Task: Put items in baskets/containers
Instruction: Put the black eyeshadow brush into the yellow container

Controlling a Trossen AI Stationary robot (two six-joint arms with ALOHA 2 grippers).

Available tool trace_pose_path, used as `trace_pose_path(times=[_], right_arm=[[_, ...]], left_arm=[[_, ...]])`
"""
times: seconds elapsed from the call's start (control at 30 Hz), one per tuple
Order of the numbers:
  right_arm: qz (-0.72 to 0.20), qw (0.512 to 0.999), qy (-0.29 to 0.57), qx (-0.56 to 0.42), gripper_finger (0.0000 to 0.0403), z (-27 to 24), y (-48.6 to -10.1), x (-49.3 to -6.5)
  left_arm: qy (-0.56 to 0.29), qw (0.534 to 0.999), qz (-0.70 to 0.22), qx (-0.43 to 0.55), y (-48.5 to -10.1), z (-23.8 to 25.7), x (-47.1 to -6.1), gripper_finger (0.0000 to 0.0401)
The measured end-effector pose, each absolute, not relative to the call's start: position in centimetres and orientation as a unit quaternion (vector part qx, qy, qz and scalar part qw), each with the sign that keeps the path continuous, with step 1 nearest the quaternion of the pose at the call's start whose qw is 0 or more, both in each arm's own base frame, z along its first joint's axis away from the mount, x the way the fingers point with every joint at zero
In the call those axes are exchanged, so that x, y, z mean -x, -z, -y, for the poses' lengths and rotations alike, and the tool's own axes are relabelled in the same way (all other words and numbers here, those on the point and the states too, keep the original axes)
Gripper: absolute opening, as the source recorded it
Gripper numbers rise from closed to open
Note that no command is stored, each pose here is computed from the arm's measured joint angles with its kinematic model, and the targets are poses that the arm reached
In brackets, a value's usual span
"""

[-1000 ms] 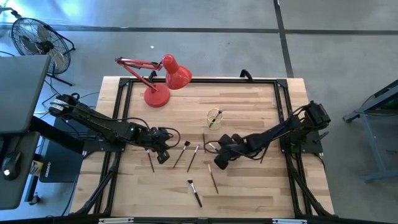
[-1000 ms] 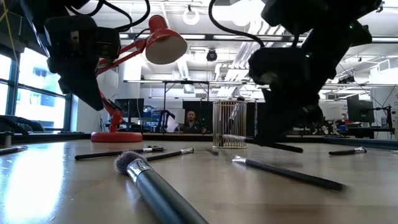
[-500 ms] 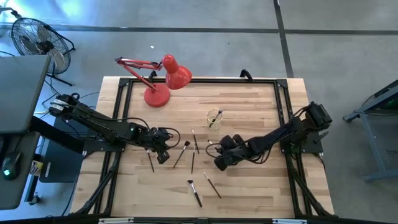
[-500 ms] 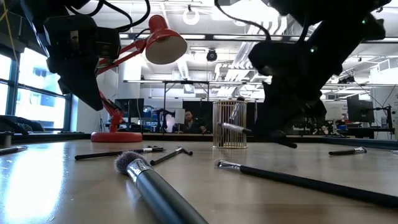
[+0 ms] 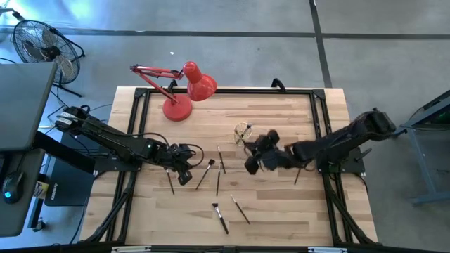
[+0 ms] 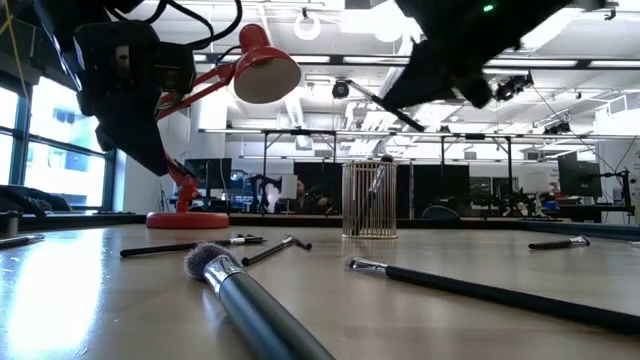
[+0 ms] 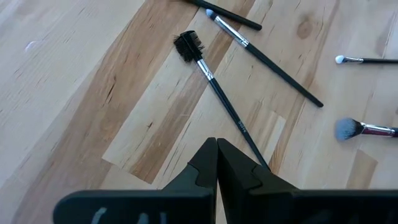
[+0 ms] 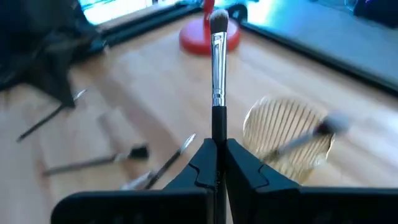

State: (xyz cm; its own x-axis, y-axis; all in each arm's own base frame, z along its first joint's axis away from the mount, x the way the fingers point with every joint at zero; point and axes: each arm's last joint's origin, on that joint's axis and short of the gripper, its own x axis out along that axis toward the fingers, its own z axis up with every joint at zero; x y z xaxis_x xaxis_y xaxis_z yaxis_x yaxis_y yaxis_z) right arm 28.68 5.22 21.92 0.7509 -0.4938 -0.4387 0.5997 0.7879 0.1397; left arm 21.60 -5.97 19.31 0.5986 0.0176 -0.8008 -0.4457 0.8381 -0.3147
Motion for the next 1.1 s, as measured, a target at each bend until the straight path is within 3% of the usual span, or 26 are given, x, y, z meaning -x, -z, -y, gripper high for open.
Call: trace_pose_path(times=[0.3, 0.6, 0.8, 1.1], right_arm=[[-0.079, 0.949, 0.266, -0.153, 0.0005, 1.8, -20.8, -29.0], [0.046, 0.962, 0.212, -0.164, 0.0005, 4.8, -16.2, -27.0], [0.025, 0.971, 0.174, -0.163, 0.0005, 5.2, -13.9, -28.8], [0.028, 0.973, 0.18, -0.141, 0.0005, 5.2, -14.2, -28.7]], left_arm=[[-0.145, 0.852, -0.423, 0.271, -19.3, 6.0, -21.6, 0.0], [-0.146, 0.852, -0.423, 0.274, -19.3, 6.0, -21.6, 0.0], [-0.146, 0.851, -0.423, 0.274, -19.3, 6.0, -21.6, 0.0], [-0.142, 0.846, -0.427, 0.286, -19.3, 6.0, -21.6, 0.0]])
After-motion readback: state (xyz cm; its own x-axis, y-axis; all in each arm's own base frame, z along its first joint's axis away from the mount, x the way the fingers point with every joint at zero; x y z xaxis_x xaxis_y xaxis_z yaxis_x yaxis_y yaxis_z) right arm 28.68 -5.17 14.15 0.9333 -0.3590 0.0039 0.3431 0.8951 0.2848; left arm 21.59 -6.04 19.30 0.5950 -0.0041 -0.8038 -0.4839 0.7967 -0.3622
